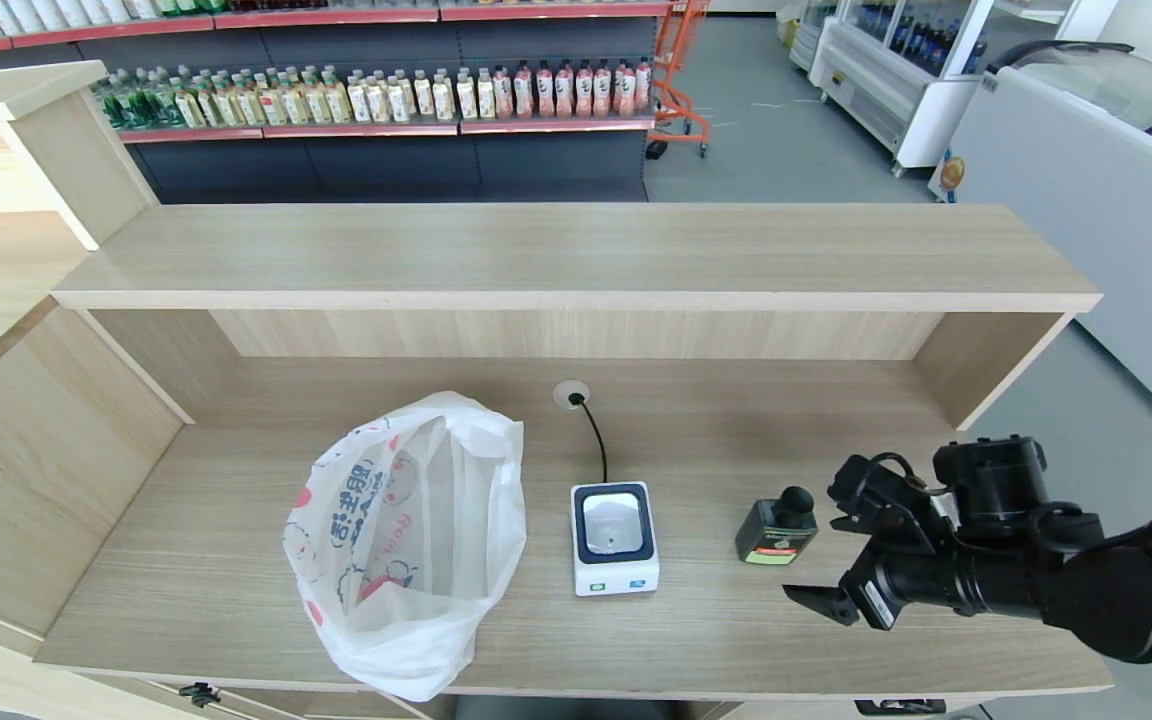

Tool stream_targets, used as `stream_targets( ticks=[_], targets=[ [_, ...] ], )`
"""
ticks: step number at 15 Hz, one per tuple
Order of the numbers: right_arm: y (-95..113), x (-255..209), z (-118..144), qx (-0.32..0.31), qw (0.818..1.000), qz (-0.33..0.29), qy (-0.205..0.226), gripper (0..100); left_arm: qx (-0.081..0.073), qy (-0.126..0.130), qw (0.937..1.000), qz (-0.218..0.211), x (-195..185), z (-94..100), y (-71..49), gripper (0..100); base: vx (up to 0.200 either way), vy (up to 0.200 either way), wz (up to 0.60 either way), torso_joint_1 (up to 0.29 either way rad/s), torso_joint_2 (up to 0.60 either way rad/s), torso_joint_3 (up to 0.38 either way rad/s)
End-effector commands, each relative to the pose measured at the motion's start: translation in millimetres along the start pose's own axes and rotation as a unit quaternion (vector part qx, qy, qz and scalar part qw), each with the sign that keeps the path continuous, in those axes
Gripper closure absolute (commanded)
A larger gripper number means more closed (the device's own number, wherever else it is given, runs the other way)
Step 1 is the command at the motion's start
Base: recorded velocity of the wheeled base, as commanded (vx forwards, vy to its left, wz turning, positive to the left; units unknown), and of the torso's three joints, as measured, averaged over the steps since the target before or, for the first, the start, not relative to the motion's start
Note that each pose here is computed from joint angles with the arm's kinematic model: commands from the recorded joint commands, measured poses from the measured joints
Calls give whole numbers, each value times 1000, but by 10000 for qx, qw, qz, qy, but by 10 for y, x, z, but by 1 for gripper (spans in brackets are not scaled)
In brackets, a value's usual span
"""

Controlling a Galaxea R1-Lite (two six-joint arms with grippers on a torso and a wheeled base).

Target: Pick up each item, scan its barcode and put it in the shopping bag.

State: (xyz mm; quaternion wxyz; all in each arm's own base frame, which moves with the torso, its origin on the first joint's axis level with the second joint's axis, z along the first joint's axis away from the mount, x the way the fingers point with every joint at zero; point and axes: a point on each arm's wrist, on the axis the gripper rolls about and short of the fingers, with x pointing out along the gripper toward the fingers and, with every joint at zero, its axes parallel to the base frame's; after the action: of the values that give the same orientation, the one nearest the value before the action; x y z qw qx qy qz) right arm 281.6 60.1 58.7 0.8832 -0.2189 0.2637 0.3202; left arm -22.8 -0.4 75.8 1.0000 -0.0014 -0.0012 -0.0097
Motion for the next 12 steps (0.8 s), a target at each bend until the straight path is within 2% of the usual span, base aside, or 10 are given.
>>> stream_targets(
  ticks=[1, 5, 10, 12],
  targets=[
    [-51, 143, -28, -221, 9997, 35, -50, 0, -1, -4, 10000, -3, 0, 0, 0, 0, 0, 0, 0, 0, 0, 0],
    [-176, 247, -7, -876, 9958, -149, -204, 0, -1, -4, 10000, -3, 0, 0, 0, 0, 0, 0, 0, 0, 0, 0],
    [-307, 529, 58, -952, 9943, 44, -480, 0, -1, -4, 10000, -3, 0, 0, 0, 0, 0, 0, 0, 0, 0, 0],
    [-315, 620, 67, -1012, 9913, 408, -738, 0, -1, -4, 10000, 5, 0, 0, 0, 0, 0, 0, 0, 0, 0, 0]
  ],
)
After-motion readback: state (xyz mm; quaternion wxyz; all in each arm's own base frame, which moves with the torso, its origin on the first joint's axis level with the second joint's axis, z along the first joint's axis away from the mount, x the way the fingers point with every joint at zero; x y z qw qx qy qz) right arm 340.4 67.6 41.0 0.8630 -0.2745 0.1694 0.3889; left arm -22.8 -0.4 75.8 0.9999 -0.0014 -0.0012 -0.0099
